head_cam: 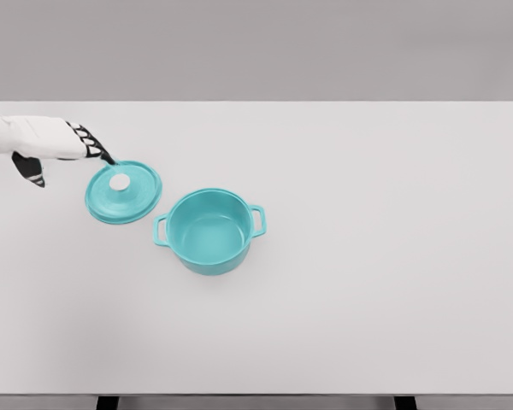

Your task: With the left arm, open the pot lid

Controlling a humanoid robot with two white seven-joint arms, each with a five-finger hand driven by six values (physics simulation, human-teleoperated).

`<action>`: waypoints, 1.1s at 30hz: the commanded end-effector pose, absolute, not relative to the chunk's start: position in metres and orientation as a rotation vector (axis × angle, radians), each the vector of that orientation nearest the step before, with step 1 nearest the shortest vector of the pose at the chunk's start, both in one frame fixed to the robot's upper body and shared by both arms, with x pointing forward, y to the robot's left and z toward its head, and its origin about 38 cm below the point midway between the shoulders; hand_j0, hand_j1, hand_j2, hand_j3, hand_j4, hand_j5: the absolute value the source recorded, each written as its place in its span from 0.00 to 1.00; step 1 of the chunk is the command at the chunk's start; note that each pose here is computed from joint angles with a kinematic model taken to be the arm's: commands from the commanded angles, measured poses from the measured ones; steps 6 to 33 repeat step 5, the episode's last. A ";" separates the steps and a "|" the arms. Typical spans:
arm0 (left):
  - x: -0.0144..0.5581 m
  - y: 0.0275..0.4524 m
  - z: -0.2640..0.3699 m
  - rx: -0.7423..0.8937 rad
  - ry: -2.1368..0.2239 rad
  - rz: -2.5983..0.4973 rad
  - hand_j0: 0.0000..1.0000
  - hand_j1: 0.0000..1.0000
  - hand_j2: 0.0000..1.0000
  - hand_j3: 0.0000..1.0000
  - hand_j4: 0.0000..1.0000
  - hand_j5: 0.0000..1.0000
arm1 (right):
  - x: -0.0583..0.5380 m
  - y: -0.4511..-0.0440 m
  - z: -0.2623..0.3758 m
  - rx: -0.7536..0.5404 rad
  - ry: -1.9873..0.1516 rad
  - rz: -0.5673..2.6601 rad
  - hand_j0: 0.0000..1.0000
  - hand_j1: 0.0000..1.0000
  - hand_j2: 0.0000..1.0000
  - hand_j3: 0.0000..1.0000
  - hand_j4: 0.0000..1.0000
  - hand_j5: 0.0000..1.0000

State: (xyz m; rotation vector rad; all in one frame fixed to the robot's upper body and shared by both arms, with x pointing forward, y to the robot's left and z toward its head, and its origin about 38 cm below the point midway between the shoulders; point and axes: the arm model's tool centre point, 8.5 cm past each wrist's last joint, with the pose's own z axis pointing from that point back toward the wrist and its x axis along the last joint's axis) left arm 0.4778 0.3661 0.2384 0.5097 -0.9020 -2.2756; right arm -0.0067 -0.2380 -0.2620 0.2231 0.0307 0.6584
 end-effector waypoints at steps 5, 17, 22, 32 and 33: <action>0.486 0.413 0.230 0.497 -0.863 -2.093 1.00 1.00 1.00 1.00 1.00 1.00 | -0.007 -0.238 -0.262 0.222 0.030 0.658 1.00 1.00 1.00 1.00 1.00 1.00; 0.486 0.413 0.230 0.497 -0.863 -2.093 1.00 1.00 1.00 1.00 1.00 1.00 | -0.007 -0.238 -0.262 0.222 0.030 0.658 1.00 1.00 1.00 1.00 1.00 1.00; 0.486 0.413 0.230 0.497 -0.863 -2.093 1.00 1.00 1.00 1.00 1.00 1.00 | -0.007 -0.238 -0.262 0.222 0.030 0.658 1.00 1.00 1.00 1.00 1.00 1.00; 0.486 0.413 0.230 0.497 -0.863 -2.093 1.00 1.00 1.00 1.00 1.00 1.00 | -0.007 -0.238 -0.262 0.222 0.030 0.658 1.00 1.00 1.00 1.00 1.00 1.00; 0.486 0.413 0.230 0.497 -0.863 -2.093 1.00 1.00 1.00 1.00 1.00 1.00 | -0.007 -0.238 -0.262 0.222 0.030 0.658 1.00 1.00 1.00 1.00 1.00 1.00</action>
